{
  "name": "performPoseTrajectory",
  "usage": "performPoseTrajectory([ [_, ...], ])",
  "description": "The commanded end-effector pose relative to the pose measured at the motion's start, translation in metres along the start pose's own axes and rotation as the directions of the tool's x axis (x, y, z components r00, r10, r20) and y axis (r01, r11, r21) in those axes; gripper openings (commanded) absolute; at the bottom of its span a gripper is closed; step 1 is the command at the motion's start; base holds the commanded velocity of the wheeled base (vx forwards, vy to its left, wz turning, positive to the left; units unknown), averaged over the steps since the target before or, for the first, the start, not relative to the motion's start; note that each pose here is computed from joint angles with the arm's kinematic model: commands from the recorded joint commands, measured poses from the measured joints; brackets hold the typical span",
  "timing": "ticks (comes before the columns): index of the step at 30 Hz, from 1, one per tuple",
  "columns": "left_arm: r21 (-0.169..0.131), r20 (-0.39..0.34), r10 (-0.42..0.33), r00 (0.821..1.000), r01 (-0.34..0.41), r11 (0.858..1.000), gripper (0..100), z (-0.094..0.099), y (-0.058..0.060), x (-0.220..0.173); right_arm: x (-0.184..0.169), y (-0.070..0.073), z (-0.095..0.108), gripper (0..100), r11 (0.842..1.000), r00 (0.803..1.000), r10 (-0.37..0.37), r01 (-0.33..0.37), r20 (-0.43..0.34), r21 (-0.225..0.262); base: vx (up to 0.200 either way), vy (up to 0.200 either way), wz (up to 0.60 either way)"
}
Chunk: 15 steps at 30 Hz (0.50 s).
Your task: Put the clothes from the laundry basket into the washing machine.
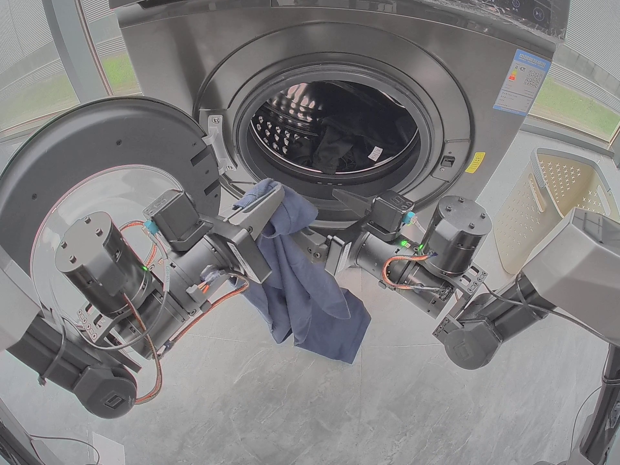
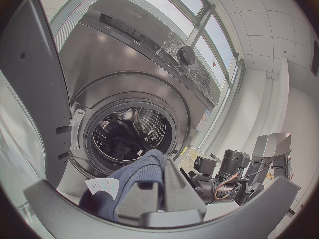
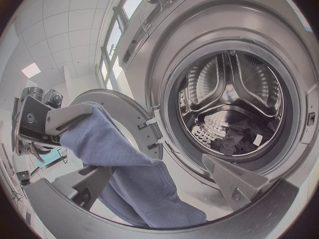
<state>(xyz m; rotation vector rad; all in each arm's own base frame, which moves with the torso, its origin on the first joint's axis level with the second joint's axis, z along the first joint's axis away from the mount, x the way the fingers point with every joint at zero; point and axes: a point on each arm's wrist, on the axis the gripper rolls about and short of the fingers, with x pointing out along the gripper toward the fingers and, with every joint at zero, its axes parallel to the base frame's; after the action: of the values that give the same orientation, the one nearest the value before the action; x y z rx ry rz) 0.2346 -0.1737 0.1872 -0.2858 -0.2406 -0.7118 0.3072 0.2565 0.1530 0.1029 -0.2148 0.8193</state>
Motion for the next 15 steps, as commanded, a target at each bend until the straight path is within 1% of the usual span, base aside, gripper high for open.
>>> performPoseTrajectory([
  [1,-0.001,0.000,-0.001,1.000,0.001,1.000,0,0.000,0.000,0.000,0.007,-0.002,0.000,100,1.000,1.000,-0.002,0.002,0.020,-0.006,0.000,0.000,0.00],
  [6,-0.001,0.000,0.002,1.000,-0.002,1.000,0,0.000,0.000,0.000,0.011,0.001,0.001,100,1.000,0.999,0.012,-0.012,0.031,-0.012,0.000,0.000,0.00],
  [10,0.000,-0.001,0.003,1.000,-0.003,1.000,0,0.000,0.001,0.000,0.011,0.004,-0.004,100,0.997,0.997,0.075,-0.074,0.018,-0.010,0.000,0.000,0.00],
  [11,0.000,-0.001,0.003,1.000,-0.003,1.000,0,0.000,0.001,0.000,0.011,0.004,-0.004,100,0.997,0.997,0.075,-0.074,0.018,-0.010,0.000,0.000,0.00],
  [12,0.001,0.000,0.008,1.000,-0.008,1.000,0,0.000,0.002,0.001,0.012,0.007,-0.005,100,0.995,0.995,0.096,-0.096,0.016,-0.008,0.000,0.000,0.00],
  [15,0.001,-0.001,0.014,1.000,-0.014,1.000,0,-0.001,0.003,0.001,0.012,0.010,-0.004,100,0.992,0.992,0.125,-0.125,0.021,-0.009,0.000,0.000,0.00],
])
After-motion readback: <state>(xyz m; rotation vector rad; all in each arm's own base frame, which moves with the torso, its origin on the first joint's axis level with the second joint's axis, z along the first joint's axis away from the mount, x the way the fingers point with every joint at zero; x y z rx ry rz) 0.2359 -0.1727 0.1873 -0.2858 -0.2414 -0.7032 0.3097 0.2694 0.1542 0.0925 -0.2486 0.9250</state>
